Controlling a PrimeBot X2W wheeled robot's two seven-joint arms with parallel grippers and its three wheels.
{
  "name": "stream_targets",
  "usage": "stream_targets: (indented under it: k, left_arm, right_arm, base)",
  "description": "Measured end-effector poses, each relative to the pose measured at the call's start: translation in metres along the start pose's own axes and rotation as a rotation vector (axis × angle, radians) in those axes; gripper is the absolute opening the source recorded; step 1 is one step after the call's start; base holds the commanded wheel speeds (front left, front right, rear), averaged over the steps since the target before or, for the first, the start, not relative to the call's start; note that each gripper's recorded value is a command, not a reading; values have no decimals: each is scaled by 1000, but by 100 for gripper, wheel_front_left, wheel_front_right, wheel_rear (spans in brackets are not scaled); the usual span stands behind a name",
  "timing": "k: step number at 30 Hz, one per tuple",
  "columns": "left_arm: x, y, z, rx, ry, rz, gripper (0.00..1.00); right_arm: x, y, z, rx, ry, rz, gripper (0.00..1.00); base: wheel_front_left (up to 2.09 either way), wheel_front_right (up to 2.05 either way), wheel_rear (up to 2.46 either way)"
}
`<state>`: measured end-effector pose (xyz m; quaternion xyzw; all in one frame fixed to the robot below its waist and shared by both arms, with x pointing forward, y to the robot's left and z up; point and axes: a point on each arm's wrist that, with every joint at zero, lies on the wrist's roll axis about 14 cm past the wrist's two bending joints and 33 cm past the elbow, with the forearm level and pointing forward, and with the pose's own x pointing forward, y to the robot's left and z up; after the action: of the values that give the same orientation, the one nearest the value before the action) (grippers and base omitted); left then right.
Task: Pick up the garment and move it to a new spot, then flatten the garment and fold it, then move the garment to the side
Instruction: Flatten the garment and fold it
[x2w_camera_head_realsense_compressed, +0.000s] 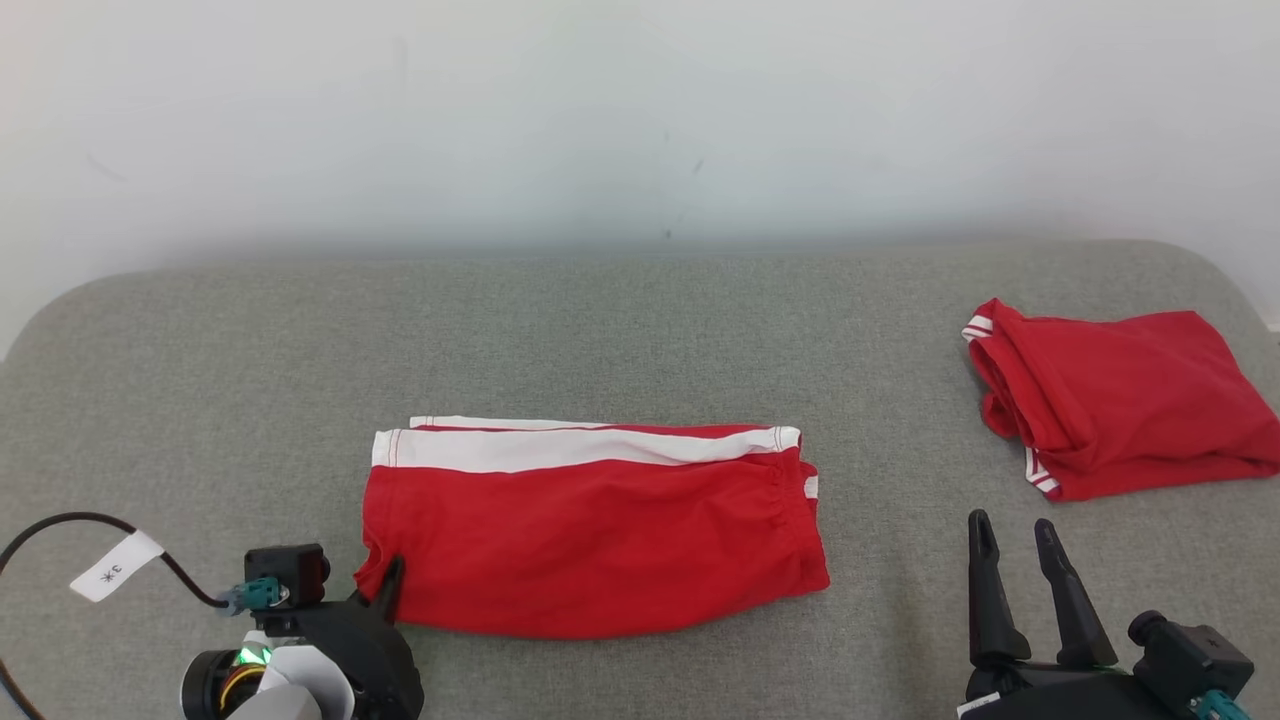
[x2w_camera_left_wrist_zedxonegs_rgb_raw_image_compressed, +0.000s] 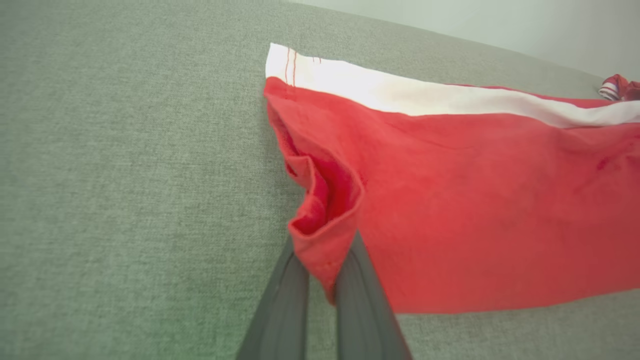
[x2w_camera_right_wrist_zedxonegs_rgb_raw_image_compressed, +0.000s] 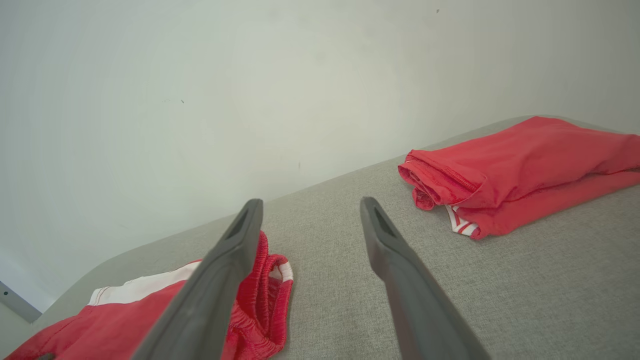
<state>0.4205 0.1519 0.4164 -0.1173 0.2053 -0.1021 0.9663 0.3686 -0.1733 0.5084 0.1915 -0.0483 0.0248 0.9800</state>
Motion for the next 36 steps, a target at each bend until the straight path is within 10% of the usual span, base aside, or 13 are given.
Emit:
stream_targets:
  k: [2, 3, 4, 5, 22, 36]
  left_arm:
    - [0, -1, 3, -4, -11, -3, 3]
    - [0, -2, 3, 2, -14, -6, 31]
    - [0, -3, 3, 16, -14, -10, 87]
    - [0, -3, 4, 25, -16, -12, 100]
    - [-63, 31, 98, 184, -437, 150, 100]
    - [-130, 49, 80, 241, -524, 256, 100]
  right_arm:
    - [-2, -1, -1, -1, 4, -2, 100]
    - [-3, -1, -2, -1, 7, -3, 100]
    - [-4, -2, -3, -1, 9, -6, 100]
    - [-4, -3, -3, -2, 9, -8, 100]
    - [5, 3, 10, -70, -26, 21, 100]
    - [0, 9, 8, -116, -17, 45, 100]
  base:
    - [0, 0, 0]
    - [0, 0, 0]
    - [0, 0, 0]
    - [0, 0, 0]
    - [0, 0, 0]
    - [0, 0, 0]
